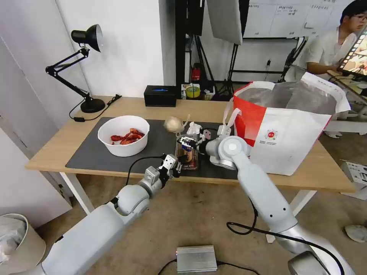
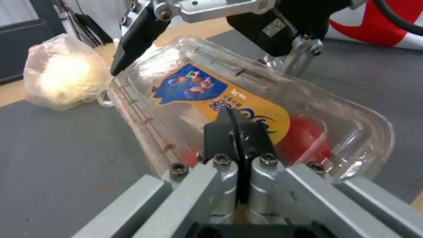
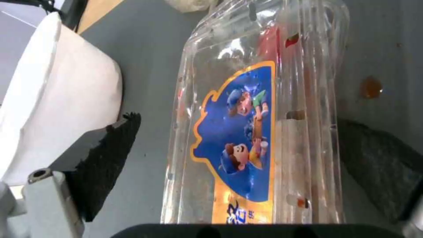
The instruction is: Pick up the trash from the table and place it into the takeout bag.
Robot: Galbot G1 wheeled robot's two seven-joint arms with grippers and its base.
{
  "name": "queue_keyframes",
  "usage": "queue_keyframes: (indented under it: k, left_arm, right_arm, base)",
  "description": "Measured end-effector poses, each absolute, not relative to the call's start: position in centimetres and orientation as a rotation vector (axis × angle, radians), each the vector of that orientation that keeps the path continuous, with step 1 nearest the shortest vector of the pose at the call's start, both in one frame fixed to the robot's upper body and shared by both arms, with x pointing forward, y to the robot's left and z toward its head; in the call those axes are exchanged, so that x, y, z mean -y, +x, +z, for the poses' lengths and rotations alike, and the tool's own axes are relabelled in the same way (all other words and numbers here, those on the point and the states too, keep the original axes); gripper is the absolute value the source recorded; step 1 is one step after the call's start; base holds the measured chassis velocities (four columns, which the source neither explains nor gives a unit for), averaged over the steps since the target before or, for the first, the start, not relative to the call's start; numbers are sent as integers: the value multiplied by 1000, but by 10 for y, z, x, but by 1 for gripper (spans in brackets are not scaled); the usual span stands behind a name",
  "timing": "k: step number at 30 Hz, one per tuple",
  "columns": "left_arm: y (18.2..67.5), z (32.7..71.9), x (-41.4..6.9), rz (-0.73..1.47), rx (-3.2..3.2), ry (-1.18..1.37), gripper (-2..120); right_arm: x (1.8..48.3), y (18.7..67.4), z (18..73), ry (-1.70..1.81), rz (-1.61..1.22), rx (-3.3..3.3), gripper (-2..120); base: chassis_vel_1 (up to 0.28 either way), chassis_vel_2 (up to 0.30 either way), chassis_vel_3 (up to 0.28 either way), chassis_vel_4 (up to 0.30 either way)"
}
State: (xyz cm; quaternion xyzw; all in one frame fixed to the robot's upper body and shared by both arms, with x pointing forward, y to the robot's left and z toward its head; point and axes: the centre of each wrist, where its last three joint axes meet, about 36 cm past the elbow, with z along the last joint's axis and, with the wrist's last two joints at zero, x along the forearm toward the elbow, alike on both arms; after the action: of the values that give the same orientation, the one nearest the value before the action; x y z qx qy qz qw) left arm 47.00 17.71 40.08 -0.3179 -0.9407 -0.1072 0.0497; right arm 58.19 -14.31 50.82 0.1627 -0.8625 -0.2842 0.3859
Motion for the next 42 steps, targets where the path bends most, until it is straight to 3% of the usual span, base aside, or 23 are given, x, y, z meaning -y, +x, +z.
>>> queue_keyframes:
  k: [10,14,18,20,25,33,36,42]
  left_arm:
    - [471,401,-176,-329,2866,-973,0]
    - [470,400,-176,-326,2866,-973,0]
    - [470,399,-176,-325,2866,-974,0]
    - [470,399,-176,-325,2866,-974,0]
    - [469,399,-175,-324,2868,-974,0]
    - [469,400,-178,-330,2875,-973,0]
    - [469,401,-179,-330,2878,-973,0]
    - [470,405,-182,-321,2897,-967,0]
  right_arm:
    - [142,582,507,438,-731,2190,95]
    - [142,583,506,436,-730,2189,76]
    - [143,583,506,436,-729,2190,67]
    - [143,583,505,435,-728,2190,54]
    - [144,583,504,430,-727,2188,41]
    - [147,582,504,423,-728,2191,8]
    - [148,581,503,422,-729,2191,0]
    - [149,581,503,421,-734,2190,0]
  base:
    - [0,0,0,0]
    - [0,0,0,0]
    - [0,0,0,0]
    - [0,0,0,0]
    - [0,0,0,0]
    - [0,0,0,0]
    - [0,0,0,0]
    - [0,0,0,0]
